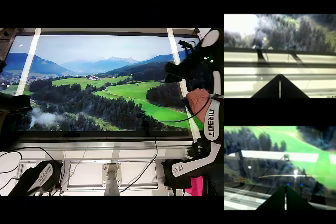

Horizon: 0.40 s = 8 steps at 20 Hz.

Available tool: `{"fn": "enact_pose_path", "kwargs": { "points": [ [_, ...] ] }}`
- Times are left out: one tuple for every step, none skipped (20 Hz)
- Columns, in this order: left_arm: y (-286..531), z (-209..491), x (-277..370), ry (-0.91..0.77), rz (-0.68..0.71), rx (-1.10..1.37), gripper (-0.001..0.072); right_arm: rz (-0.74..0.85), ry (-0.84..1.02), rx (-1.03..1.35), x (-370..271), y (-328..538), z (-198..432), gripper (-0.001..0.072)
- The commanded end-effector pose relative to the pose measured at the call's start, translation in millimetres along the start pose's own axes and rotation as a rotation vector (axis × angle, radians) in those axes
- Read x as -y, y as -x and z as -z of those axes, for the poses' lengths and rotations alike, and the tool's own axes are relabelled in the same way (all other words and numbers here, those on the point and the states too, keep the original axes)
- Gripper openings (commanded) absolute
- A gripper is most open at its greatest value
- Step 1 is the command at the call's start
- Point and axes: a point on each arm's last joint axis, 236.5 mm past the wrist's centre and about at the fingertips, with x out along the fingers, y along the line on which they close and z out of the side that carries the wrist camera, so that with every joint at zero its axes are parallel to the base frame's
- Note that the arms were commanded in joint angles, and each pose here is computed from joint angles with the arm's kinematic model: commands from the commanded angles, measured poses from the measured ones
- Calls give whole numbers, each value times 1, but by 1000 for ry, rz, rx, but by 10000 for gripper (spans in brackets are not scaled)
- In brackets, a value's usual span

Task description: Fold the clothes and pants, and hang the long-sleeved shirts on hangers.

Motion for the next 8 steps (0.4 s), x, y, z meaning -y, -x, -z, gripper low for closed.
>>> {"fn": "enact_pose_path", "kwargs": {
  "points": [
    [2, 8, -3, 11, -13, -31, 12, 6, 72, 27, -29, -9, -5, 10],
    [2, 8, -3, 11, -13, -31, 12, 6, 82, 24, -33, -10, -4, 10],
    [2, 8, -3, 11, -13, -31, 12, 4, 89, 22, -37, -11, -3, 9],
    [2, 8, -3, 11, -13, -30, 12, 3, 94, 20, -39, -11, -3, 10],
    [2, 8, -3, 11, -13, -31, 12, 1, 96, 20, -40, -12, -2, 10],
    [2, 8, -3, 11, -13, -31, 12, 1, 96, 20, -40, -12, -2, 10],
    [2, 8, -3, 11, -13, -31, 12, 1, 96, 20, -40, -12, -2, 10],
    [2, 8, -3, 11, -13, -31, 12, 1, 96, 20, -40, -12, -3, 10]
  ]
}}
